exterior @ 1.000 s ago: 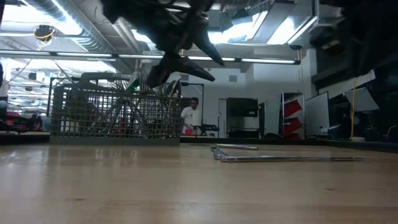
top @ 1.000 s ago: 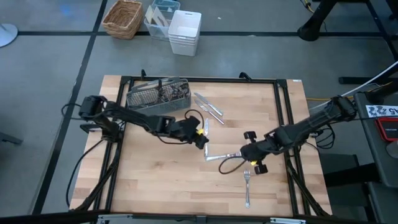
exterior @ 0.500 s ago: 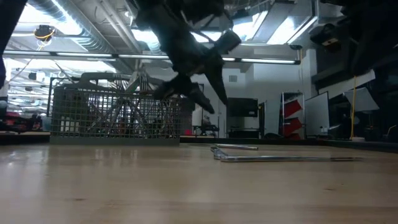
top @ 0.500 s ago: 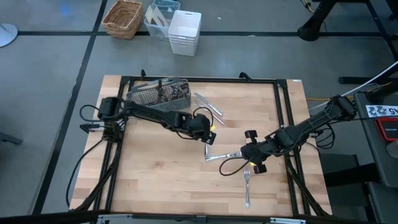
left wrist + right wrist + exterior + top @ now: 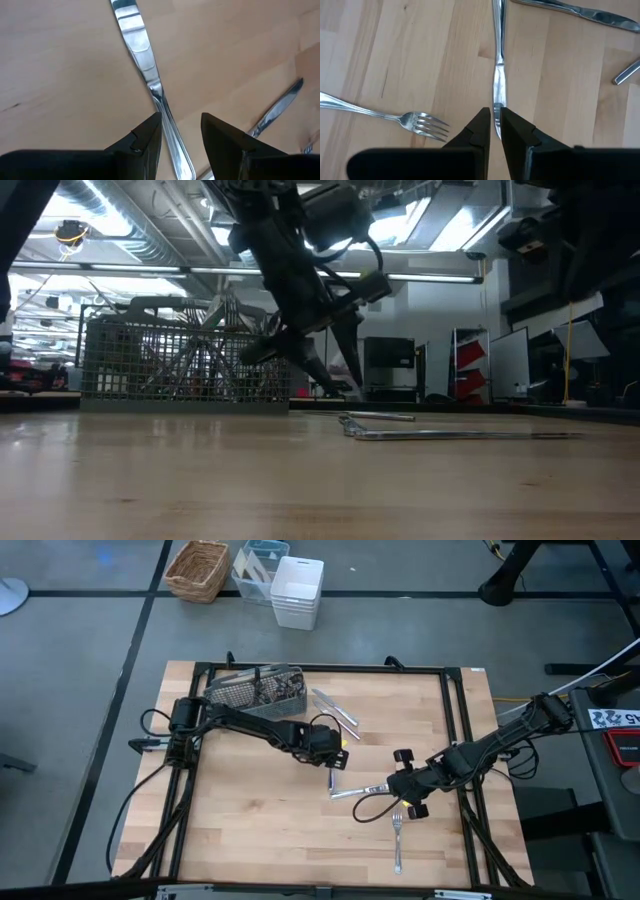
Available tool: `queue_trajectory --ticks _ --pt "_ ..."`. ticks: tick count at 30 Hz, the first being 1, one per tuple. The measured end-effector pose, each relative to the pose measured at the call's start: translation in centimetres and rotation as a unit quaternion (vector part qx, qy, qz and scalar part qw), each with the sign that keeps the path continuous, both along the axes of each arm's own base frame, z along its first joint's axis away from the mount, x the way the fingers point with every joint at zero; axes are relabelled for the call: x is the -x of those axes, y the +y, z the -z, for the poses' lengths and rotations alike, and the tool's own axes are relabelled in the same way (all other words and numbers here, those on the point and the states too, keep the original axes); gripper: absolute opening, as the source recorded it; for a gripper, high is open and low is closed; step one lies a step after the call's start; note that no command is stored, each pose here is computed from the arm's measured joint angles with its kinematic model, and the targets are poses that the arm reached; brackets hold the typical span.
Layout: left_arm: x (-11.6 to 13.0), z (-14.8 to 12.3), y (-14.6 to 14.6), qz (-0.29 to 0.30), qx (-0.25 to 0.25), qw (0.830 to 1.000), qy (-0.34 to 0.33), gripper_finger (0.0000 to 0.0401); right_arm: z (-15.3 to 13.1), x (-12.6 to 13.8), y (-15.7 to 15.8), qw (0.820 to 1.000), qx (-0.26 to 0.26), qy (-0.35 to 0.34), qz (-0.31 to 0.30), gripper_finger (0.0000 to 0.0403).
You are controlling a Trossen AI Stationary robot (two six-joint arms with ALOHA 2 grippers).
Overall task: Sort silverware
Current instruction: Put the silver table knife into the silverware rack
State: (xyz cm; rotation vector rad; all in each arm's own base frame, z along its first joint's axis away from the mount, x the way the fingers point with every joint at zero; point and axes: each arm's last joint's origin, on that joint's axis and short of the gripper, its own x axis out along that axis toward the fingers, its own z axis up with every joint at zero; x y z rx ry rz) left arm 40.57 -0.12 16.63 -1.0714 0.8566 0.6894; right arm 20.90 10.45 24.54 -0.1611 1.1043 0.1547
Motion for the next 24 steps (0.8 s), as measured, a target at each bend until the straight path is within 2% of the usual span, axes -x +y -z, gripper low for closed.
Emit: queue_trajectory --ticks 24 --pt "-0.8 2.4 -0.2 -0.028 0.017 0.999 0.004 0.0129 0.0 0.0 0.0 1.000 0.001 0.000 -0.001 0.0046"
